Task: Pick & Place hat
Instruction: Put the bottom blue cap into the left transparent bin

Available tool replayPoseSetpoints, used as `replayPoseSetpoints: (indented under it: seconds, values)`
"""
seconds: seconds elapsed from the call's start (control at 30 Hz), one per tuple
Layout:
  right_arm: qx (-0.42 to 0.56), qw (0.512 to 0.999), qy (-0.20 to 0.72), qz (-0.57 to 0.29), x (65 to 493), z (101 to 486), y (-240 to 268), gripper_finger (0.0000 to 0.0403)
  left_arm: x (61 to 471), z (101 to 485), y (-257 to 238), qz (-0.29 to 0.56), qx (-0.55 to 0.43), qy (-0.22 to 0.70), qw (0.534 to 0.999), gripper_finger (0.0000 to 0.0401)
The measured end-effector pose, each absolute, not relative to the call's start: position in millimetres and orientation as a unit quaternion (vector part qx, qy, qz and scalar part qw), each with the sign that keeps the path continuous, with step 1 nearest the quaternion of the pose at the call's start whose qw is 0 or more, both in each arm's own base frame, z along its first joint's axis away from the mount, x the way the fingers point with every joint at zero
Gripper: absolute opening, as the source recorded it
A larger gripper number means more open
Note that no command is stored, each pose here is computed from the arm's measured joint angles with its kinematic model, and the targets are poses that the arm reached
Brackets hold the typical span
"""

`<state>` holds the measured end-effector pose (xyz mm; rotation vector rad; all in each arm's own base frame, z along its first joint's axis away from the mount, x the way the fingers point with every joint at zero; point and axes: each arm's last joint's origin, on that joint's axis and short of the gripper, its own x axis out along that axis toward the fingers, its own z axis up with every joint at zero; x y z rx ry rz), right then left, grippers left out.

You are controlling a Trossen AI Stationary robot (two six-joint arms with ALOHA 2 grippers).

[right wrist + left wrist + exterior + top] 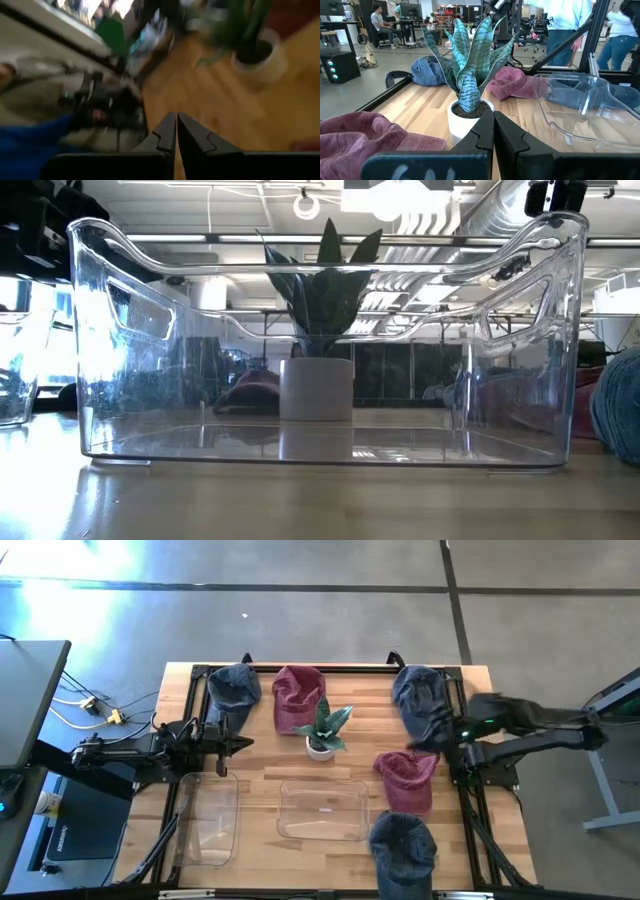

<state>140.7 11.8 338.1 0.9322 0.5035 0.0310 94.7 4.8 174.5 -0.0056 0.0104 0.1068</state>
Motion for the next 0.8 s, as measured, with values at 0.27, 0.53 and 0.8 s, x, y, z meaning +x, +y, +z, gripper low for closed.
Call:
replayPoseSetpoints:
  seconds: [0.27, 0.53, 0.8]
  values:
    - [0.493, 0.751, 0.430, 0.088, 197, 301, 36, 0.0136, 95, 175, 5, 0.053, -0.008, 0.005, 0.999, 0.0000]
    - [0.354, 0.768, 0.506, 0.170, 211, 250, 76, 0.0234, 95, 174, 4, 0.043, -0.150, -0.001, 0.988, 0.0000]
    - [0.202, 0.819, 0.521, 0.131, 205, 202, 90, 0.0244, 95, 174, 5, 0.055, -0.227, -0.008, 0.972, 0.0000]
